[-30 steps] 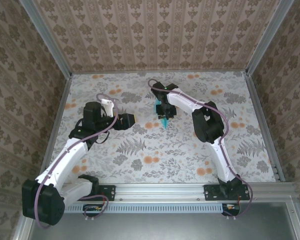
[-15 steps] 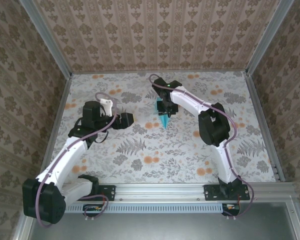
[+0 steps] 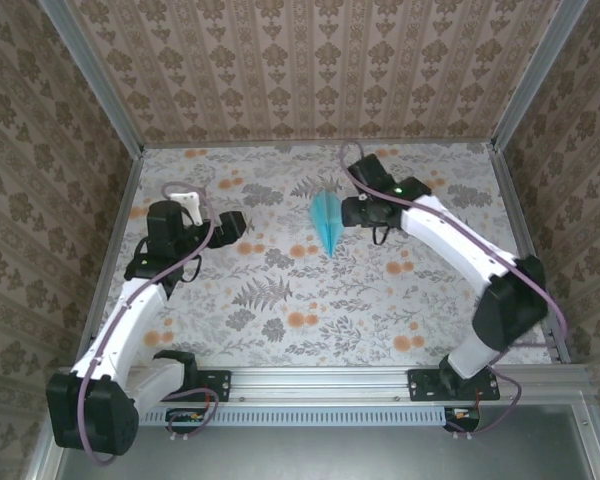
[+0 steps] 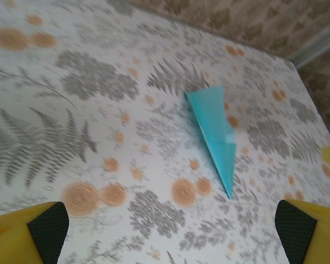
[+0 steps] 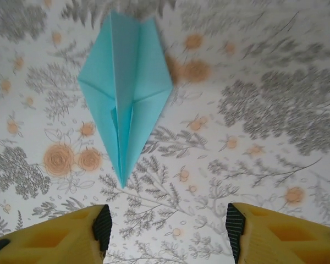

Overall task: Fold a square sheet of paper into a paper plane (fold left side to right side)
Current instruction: Move the paper plane to the top-center of the table.

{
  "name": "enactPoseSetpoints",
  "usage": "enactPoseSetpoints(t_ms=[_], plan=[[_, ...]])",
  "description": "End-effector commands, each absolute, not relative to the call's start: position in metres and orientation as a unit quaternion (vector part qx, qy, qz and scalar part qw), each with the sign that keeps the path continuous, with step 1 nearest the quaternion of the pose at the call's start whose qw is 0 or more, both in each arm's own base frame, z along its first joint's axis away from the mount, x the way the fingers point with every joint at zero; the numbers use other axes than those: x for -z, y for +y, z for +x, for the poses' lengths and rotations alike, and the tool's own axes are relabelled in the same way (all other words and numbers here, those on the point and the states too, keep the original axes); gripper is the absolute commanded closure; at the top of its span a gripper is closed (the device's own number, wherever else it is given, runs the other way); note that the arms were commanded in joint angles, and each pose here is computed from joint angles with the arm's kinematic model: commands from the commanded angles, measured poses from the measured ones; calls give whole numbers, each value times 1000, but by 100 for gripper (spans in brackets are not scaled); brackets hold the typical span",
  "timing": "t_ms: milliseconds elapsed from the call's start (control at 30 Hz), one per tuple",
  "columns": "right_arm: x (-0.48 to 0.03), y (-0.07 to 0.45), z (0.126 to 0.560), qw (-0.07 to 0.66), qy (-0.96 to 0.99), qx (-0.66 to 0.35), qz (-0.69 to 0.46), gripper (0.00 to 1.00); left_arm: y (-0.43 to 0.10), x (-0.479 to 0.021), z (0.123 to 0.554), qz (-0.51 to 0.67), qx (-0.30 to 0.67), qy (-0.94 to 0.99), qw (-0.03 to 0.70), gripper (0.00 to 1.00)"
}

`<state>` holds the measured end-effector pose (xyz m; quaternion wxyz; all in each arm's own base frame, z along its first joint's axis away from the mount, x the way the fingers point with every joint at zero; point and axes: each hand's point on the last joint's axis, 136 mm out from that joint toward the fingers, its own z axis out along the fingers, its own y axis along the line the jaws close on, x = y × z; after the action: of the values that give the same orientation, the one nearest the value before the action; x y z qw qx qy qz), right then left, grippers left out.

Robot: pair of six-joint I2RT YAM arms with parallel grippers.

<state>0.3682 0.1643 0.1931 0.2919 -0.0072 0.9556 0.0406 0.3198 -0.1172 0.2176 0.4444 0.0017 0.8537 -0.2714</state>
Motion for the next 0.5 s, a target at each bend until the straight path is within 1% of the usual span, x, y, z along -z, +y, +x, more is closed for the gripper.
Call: enactPoseSetpoints(t_ms=[0,133,233,300,400,467], plan=[[-206,137,370,356,934,-33,4,37,-91,-244,333,-17,205,833,513,0],[-215,104,354,413,909,-46,36,28,-72,-251,336,-28,155,819,553,0],[-210,79,344,440,895,-40,58,18,-61,-250,337,-31,124,813,568,0],[-205,63,339,455,887,-30,73,13,-62,-246,338,-9,110,811,574,0],[-198,43,333,476,874,-14,95,1,-65,-238,337,22,99,811,576,0],[-193,31,331,490,865,-3,105,0,-64,-233,337,27,91,814,573,0]])
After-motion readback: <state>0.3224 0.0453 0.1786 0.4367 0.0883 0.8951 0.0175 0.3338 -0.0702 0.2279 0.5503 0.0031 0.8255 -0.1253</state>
